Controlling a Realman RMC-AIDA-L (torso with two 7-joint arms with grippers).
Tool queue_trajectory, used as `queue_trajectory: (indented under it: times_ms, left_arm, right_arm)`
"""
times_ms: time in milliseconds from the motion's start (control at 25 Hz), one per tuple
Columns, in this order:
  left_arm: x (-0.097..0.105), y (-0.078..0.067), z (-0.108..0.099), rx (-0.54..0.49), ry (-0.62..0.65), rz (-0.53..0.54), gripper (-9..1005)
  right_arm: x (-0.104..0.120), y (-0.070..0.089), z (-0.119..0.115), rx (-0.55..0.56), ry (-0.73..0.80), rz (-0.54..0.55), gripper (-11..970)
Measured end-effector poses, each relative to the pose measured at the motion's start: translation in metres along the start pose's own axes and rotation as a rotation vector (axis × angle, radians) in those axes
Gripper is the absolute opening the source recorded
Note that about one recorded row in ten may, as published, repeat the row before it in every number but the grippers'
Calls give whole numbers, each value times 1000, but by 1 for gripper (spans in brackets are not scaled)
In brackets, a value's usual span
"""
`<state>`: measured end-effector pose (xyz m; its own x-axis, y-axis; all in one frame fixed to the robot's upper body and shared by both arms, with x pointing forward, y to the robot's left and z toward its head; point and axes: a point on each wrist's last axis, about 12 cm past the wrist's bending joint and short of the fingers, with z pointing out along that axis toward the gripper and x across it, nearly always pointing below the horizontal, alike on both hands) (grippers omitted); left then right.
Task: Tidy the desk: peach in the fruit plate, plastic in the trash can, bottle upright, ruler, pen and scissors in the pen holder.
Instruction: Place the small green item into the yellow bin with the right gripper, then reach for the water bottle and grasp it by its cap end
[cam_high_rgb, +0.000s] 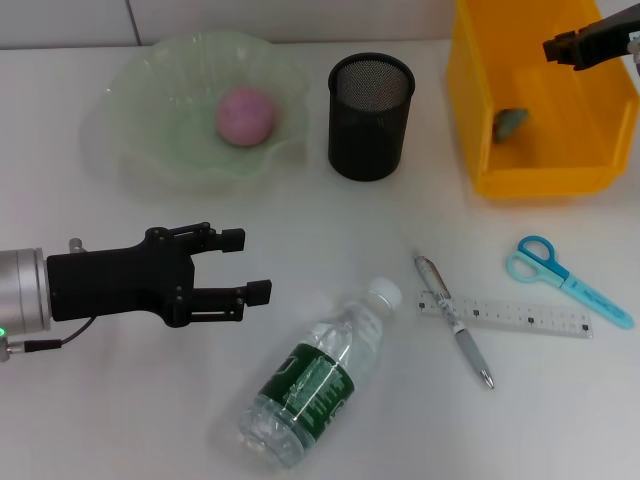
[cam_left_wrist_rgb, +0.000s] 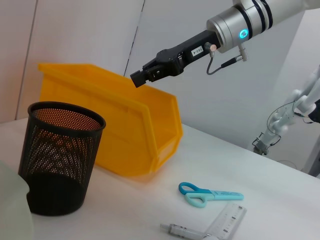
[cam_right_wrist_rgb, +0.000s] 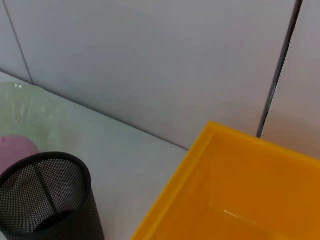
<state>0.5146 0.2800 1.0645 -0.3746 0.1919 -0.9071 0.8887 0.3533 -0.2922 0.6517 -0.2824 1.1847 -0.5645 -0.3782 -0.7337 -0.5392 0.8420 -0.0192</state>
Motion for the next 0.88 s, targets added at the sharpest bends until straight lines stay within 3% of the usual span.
queue_trajectory:
  times_ms: [120, 400, 520, 640, 720, 880]
  left_arm:
    - [0, 0, 0, 0, 0, 1, 844]
    - [0, 0, 0, 0, 1, 2, 844]
    - [0, 0, -1, 0, 1, -1, 844]
    - [-1, 0, -1, 3, 0, -3, 843]
    - [-1, 0, -1, 5, 0, -5, 843]
    - [-2, 0, -2, 7, 0, -16, 843]
  right_arm:
    - [0, 1, 0, 4, -5, -4, 154]
    - [1, -2, -7, 5, -33, 12, 281]
    - [5, -1, -30, -39, -110, 31, 335]
    - [10, 1, -45, -77, -139, 32, 483]
    - [20, 8, -70, -154, -180, 8, 581]
    - [37, 18, -90, -264, -200, -30, 671]
